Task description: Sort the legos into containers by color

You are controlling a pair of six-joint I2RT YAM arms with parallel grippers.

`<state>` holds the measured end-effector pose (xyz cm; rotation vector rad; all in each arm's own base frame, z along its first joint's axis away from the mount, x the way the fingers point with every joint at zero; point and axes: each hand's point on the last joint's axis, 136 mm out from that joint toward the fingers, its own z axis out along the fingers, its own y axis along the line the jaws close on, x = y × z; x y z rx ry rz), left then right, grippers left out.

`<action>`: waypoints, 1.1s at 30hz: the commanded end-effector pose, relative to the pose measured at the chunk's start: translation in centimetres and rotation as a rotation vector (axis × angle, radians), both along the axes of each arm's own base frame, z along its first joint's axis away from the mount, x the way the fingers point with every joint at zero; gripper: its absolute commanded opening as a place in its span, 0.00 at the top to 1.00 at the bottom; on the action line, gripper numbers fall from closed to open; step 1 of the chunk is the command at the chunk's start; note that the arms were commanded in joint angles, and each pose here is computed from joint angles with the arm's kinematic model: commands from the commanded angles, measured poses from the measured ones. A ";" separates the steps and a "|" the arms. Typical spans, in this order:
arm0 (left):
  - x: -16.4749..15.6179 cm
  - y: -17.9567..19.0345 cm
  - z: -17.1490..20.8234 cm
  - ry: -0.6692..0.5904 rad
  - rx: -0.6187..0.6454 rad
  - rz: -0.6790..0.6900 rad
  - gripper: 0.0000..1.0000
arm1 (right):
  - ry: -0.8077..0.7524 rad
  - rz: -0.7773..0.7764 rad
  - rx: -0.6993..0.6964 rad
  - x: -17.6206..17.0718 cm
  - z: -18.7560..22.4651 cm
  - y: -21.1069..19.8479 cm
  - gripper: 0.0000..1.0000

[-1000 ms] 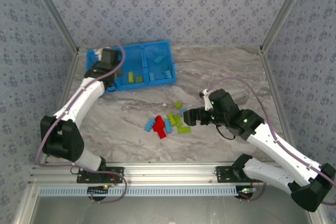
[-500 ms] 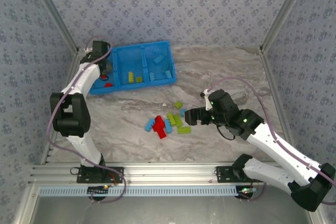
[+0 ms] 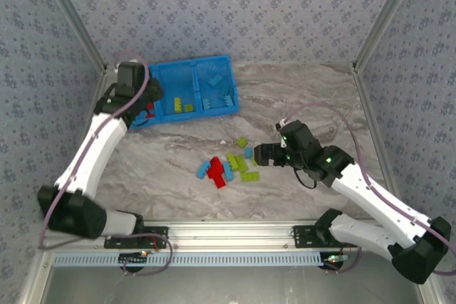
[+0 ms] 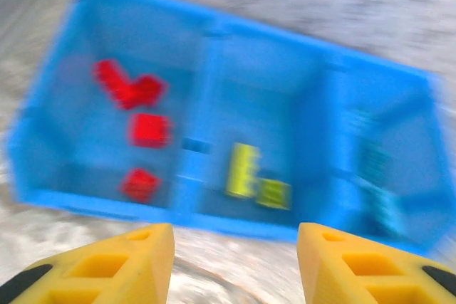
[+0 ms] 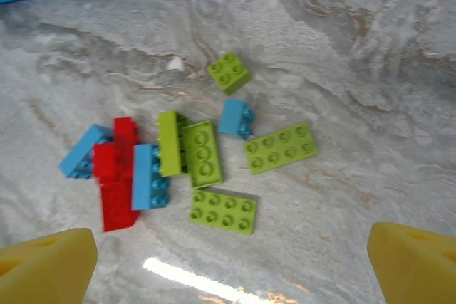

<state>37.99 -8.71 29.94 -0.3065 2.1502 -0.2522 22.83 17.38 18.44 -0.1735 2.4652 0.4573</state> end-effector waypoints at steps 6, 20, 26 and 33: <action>-13.7 -12.9 2.6 -0.177 0.253 -0.859 0.47 | 0.068 0.060 -0.060 2.8 -3.8 2.8 0.01; -23.0 -12.6 -10.2 -0.171 0.629 -1.451 0.19 | 0.092 0.243 -0.368 11.8 -11.5 8.7 0.28; -24.2 -12.6 -11.0 -0.238 0.624 -1.509 0.01 | 0.140 0.254 -0.400 13.1 -14.5 9.2 0.34; -25.0 -12.3 -10.5 -0.365 0.645 -1.530 0.01 | 0.182 0.247 -0.384 12.9 -15.8 9.2 0.56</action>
